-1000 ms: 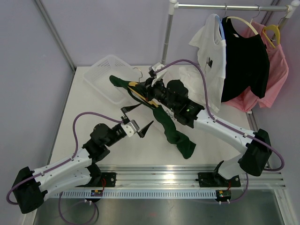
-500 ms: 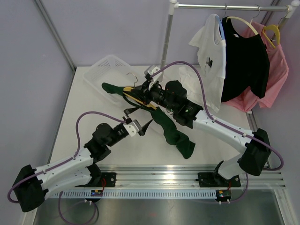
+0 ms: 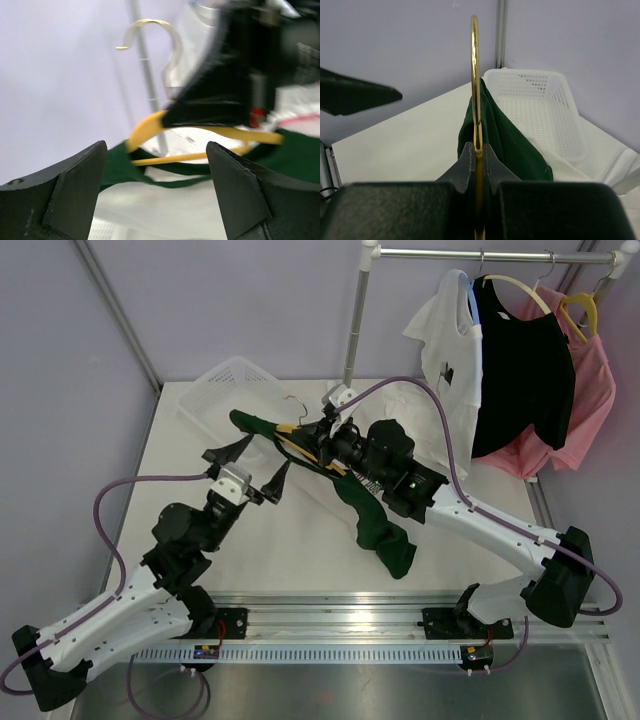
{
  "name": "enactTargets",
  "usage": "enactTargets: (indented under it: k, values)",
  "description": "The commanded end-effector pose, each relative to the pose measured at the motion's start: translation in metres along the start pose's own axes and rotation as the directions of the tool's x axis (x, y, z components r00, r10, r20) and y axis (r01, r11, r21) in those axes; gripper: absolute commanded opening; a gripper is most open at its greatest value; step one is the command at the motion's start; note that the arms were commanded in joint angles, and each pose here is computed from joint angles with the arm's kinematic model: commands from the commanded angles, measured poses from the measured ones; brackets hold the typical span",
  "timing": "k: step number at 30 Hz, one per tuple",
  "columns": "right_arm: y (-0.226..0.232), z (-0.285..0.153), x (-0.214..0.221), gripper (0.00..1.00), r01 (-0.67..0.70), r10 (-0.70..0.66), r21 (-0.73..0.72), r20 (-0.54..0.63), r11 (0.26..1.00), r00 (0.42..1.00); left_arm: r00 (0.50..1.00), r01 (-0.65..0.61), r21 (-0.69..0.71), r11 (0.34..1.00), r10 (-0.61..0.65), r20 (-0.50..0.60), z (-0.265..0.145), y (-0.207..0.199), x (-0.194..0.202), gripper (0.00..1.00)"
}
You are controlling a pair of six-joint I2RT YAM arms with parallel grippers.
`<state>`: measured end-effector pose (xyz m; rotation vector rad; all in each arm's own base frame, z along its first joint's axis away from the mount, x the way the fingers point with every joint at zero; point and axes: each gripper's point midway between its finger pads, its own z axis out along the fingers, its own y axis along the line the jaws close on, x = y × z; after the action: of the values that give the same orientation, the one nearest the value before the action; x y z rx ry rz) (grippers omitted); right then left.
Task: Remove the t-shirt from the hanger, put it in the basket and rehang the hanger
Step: Remove the tshirt from the hanger
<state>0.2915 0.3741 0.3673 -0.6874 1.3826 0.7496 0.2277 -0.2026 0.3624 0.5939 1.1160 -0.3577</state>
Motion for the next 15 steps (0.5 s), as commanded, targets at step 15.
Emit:
enactTargets:
  k: [15]
  values:
    - [0.001,-0.008,-0.058,0.00,0.024,-0.027,0.016,0.185,1.000,0.982,0.979,0.091,-0.437,0.895,-0.161,-0.126,0.016,0.087,0.029,0.72]
